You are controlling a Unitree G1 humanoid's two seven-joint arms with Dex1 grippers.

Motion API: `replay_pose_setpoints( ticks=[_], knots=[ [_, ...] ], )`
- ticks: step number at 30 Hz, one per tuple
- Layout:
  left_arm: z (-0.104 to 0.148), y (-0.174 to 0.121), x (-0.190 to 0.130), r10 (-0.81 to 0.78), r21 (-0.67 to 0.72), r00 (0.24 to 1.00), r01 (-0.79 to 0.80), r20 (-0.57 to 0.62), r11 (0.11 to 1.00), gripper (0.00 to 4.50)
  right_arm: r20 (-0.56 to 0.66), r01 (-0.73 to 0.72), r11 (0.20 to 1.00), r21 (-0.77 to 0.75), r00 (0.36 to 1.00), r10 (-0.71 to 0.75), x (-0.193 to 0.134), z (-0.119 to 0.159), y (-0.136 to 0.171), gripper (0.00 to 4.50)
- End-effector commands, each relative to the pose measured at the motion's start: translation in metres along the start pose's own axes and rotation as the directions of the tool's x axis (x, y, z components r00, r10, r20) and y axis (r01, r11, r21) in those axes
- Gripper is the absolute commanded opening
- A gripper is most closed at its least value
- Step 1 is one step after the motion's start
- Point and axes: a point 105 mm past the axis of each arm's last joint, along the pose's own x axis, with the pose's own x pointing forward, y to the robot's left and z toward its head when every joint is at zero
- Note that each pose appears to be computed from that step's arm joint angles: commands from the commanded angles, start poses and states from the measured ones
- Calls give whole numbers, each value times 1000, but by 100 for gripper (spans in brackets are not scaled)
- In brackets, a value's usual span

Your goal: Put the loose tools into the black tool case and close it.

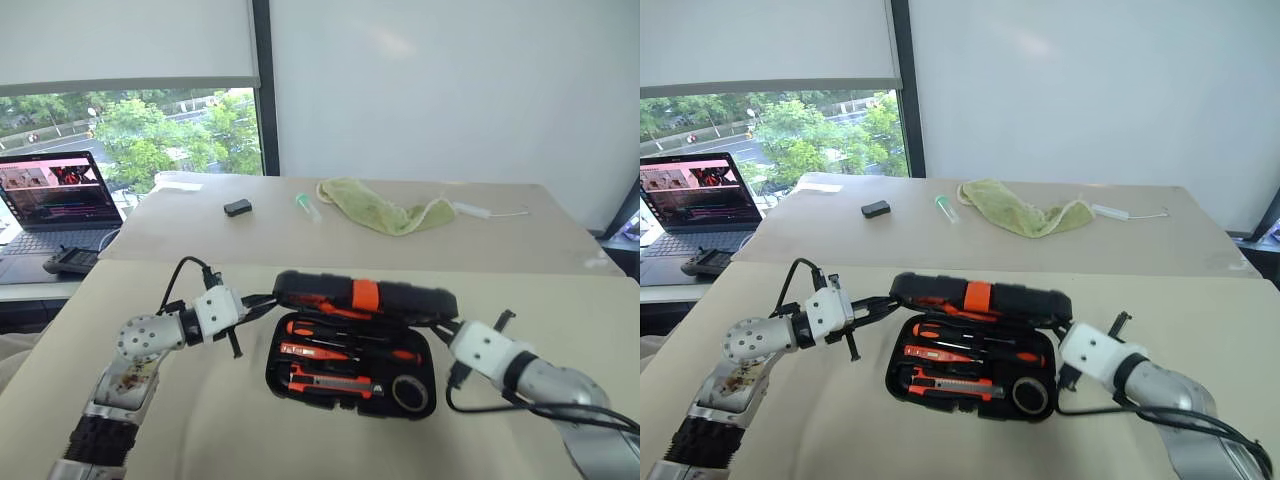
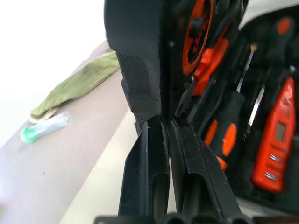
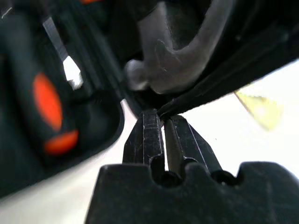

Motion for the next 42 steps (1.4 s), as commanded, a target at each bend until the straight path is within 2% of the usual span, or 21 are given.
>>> replay_pose_setpoints(
  ticks=[1, 2, 7, 9, 11, 12, 14, 16, 18, 21, 23, 25, 27, 30, 33, 38, 42],
  knots=[
    [-27, -20, -32, -104, -205, 992, 88, -70, 975, 74, -3, -84, 994, -67, 996, 84, -21, -1, 13, 81],
    [-31, -18, -39, -94, -231, 992, 72, -84, 970, 91, -13, -90, 994, -69, 996, 89, -24, -3, 14, 99],
    [-44, -2, -64, -56, -354, 987, -2, -153, 935, 287, -81, -135, 990, -25, 988, 133, -44, -14, 21, 280],
    [-40, 9, -66, -37, -415, 989, -26, -143, 910, 351, -67, -119, 978, 172, 989, 132, -55, -9, 21, 338],
    [-29, 16, -60, -41, -480, 995, -8, -91, 877, 431, -20, -124, 931, 343, 990, 139, -60, 0, 23, 349],
    [-22, 17, -55, -56, -507, 997, 19, -58, 862, 431, -1, -123, 910, 396, 991, 134, -60, 3, 22, 349],
    [-9, 16, -47, -88, -573, 996, 75, 5, 816, 402, 33, -149, 870, 470, 988, 152, -60, 8, 26, 295],
    [0, 15, -38, -110, -595, 993, 108, 33, 796, 340, 29, -153, 838, 524, 986, 162, -58, 6, 33, 235],
    [7, 13, -31, -121, -614, 991, 129, 55, 779, 254, 21, -145, 815, 561, 987, 161, -55, 4, 36, 159],
    [20, -2, -22, -208, -625, 975, 213, 82, 751, 160, 35, -155, 776, 611, 985, 169, -52, 7, 41, 68],
    [20, -7, -19, -222, -622, 973, 215, 67, 753, 94, 19, -168, 773, 611, 980, 197, -51, 6, 46, 3],
    [11, -3, -19, -183, -622, 983, 147, 6, 769, 20, 10, -216, 765, 607, 965, 264, -52, 6, 57, 0],
    [2, 2, -18, -134, -600, 989, 75, -54, 797, 6, 33, -293, 732, 614, 937, 348, -55, 11, 72, 0],
    [4, 13, -6, -51, -598, 997, 3, -63, 801, 6, 143, -471, 628, 620, 855, 499, -68, 34, 97, 0],
    [2, 18, 8, -14, -590, 996, -41, -88, 806, 6, 214, -542, 585, 603, 816, 536, -72, 50, 103, 0],
    [-14, 24, 43, 11, -545, 986, -101, -166, 833, 6, 210, -537, 623, 570, 827, 521, -50, 49, 102, 0],
    [-29, 31, 63, -26, -519, 970, -107, -242, 848, 6, 160, -445, 695, 565, 885, 437, -19, 40, 87, 0]
  ],
)
